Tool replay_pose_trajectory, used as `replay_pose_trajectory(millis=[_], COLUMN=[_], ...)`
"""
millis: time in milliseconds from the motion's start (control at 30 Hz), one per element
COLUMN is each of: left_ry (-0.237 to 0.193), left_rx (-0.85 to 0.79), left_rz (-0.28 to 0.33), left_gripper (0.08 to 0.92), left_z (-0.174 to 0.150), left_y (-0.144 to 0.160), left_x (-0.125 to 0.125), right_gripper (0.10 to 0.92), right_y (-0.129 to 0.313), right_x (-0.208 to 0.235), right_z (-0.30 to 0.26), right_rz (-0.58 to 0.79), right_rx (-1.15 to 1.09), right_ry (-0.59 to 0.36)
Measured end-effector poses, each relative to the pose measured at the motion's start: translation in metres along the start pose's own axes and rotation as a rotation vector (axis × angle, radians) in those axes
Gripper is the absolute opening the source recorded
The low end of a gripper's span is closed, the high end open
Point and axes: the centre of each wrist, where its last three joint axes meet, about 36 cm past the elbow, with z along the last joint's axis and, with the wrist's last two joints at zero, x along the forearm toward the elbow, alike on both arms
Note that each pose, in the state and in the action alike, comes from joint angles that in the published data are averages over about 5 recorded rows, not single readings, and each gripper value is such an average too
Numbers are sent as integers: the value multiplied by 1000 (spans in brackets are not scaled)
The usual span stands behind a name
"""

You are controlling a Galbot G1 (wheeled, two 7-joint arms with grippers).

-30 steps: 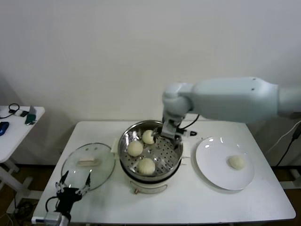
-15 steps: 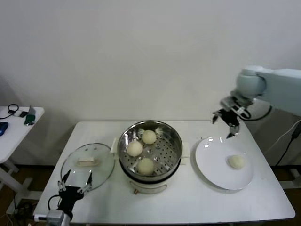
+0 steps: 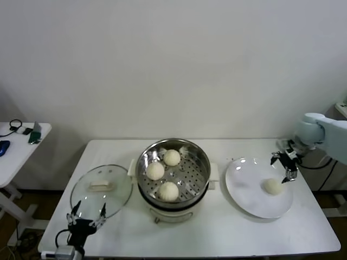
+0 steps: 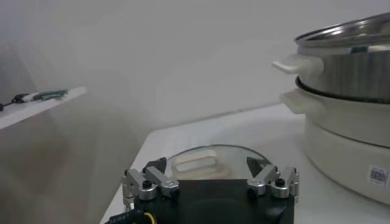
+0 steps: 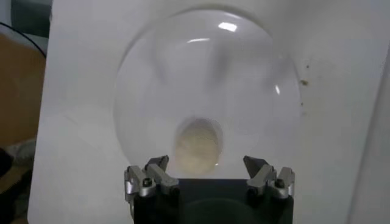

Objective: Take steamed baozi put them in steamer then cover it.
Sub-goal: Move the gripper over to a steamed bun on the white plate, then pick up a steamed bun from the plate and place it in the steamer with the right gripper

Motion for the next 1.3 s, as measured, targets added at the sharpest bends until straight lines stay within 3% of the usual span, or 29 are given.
replay_pose_trajectory(millis=[667, 1100, 1300], left_ry=[3, -6, -11], left_rx=[-8, -11, -10], left_rz=[2, 5, 6], left_gripper=[823, 823, 823], left_z=[0, -4, -5], left_y=[1, 0, -1], left_x=[5, 6, 6], right_gripper=[817, 676, 653], right_y=[12, 14, 15], right_x=[-75, -79, -72], right_z=[10, 14, 16], right_rz=[16, 40, 44], right_rx=[-109, -136, -146], right_ry=[4, -11, -27])
